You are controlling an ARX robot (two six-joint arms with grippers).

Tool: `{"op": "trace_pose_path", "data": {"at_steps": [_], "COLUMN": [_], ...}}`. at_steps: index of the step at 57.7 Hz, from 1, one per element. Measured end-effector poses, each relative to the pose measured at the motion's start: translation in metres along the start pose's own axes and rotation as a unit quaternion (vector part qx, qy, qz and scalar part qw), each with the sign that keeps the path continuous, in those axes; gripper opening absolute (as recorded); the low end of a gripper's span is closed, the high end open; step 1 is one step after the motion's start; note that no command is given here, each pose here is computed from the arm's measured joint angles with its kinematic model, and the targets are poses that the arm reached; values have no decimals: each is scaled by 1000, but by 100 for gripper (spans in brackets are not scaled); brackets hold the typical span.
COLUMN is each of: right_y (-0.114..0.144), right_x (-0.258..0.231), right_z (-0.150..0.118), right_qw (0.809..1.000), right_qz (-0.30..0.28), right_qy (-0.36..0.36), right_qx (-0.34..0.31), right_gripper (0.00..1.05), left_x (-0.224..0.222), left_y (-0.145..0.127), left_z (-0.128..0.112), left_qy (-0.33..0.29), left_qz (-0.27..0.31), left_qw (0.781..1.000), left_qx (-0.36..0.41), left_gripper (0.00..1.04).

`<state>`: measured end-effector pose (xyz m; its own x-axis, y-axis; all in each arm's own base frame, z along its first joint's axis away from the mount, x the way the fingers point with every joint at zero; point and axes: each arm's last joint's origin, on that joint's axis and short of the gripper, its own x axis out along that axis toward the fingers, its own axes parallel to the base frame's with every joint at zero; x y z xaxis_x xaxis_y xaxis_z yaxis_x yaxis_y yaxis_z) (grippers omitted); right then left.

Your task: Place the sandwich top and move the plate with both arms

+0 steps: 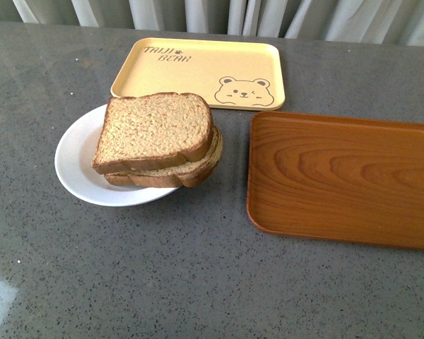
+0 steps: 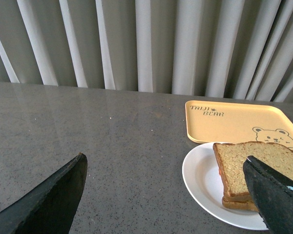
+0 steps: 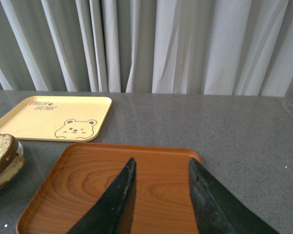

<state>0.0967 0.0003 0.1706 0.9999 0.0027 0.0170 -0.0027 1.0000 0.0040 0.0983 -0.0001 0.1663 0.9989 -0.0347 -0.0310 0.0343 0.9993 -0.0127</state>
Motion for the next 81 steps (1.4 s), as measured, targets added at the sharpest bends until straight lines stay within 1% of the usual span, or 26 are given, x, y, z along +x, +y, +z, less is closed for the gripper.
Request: {"op": "trace_pose_path", "data": {"at_steps": [1, 2, 5, 6, 7, 8, 9, 12, 16, 19, 23, 30, 38, 45, 61, 81], "right_y": [0, 0, 0, 0, 0, 0, 0, 0, 0, 0, 0, 0, 0, 0, 0, 0], "right_x": [0, 0, 0, 0, 0, 0, 0, 0, 0, 0, 0, 0, 0, 0, 0, 0], "right_z": [0, 0, 0, 0, 0, 0, 0, 0, 0, 0, 0, 0, 0, 0, 0, 0], "right_qw": [1000, 1000, 1000, 1000, 1000, 1000, 1000, 1000, 1000, 1000, 1000, 1000, 1000, 1000, 1000, 1000], "right_qz": [-1, -1, 1, 1, 1, 0, 0, 0, -1, -1, -1, 0, 0, 0, 0, 0], "right_qy": [0, 0, 0, 0, 0, 0, 0, 0, 0, 0, 0, 0, 0, 0, 0, 0], "right_qx": [0, 0, 0, 0, 0, 0, 0, 0, 0, 0, 0, 0, 0, 0, 0, 0], "right_gripper": [44, 48, 57, 60, 64, 65, 71, 79, 91, 97, 95, 96, 96, 96, 96, 96], "left_x": [0, 0, 5, 8, 10, 13, 19, 30, 44, 56, 74, 105, 144, 164, 189, 204], "left_y": [0, 0, 0, -1, -2, -3, -4, -5, -5, -5, -6, -6, -5, -4, -5, 4], "left_z": [0, 0, 1, 0, -1, -1, -2, -2, -1, -2, -5, -14, -41, -62, -85, -101], "left_qy": [29, 46, 144, 165, 173, 185, 195, 203, 205, 205, 207, 214, 250, 277, 296, 309], "left_qz": [-34, -50, -137, -164, -176, -198, -221, -238, -234, -233, -228, -218, -195, -175, -145, -103], "left_qw": [999, 998, 977, 968, 964, 956, 947, 939, 938, 937, 936, 932, 917, 905, 894, 877], "left_qx": [-10, -16, -72, -90, -98, -112, -127, -141, -154, -163, -172, -197, -241, -271, -303, -353], "left_gripper": [96, 96, 96, 96, 96, 96, 96, 96, 96, 96, 96, 96, 96, 96, 96, 96]}}
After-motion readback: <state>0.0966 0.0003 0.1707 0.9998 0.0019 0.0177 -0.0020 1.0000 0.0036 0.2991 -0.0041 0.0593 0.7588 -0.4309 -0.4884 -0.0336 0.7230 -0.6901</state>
